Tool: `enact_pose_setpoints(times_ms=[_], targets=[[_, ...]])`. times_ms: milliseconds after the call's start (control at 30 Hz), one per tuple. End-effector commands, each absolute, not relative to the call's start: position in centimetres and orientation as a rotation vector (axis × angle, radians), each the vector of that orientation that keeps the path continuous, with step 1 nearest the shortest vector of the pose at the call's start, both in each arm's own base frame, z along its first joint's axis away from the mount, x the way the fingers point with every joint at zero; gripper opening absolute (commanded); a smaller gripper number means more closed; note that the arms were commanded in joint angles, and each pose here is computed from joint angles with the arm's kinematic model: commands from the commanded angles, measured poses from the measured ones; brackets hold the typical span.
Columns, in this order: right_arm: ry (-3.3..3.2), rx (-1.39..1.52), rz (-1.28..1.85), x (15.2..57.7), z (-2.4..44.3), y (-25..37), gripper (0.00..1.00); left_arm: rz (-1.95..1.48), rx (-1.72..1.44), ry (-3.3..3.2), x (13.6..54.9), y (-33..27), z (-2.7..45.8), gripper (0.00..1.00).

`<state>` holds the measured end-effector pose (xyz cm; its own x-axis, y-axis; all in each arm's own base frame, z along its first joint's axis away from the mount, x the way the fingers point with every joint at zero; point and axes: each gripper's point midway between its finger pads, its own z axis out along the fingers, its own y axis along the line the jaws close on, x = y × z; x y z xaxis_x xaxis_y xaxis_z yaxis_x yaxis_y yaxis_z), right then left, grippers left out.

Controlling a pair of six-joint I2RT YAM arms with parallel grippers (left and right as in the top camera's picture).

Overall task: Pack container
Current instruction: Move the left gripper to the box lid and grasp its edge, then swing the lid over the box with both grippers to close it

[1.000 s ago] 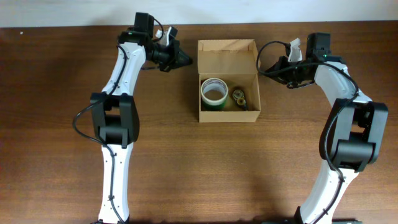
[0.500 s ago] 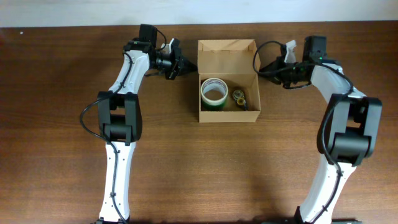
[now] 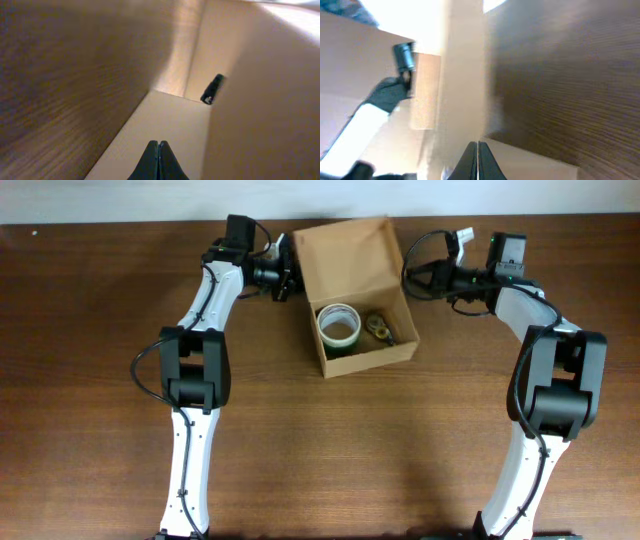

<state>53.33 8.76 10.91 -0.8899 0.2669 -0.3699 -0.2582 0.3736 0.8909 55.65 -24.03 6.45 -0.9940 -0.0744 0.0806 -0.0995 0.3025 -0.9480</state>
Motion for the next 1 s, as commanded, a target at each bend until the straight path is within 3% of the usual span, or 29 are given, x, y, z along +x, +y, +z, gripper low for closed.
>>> enact_pose_setpoints(times_ms=[0, 500, 967], targets=[[2.146, -0.012, 1.68, 52.4, 12.1, 9.5, 0.04, 1.931, 0.116, -2.392, 55.2, -24.8, 7.8, 0.02], [2.131, -0.034, 1.69, 52.3, 12.4, 9.6, 0.04, 2.092, -0.12, -2.38, 56.0, -26.5, 12.7, 0.02], [1.98, -0.257, 1.686, 53.1, 18.2, 9.7, 0.04, 2.248, -0.416, -2.396, 56.2, -26.8, 20.9, 0.02]])
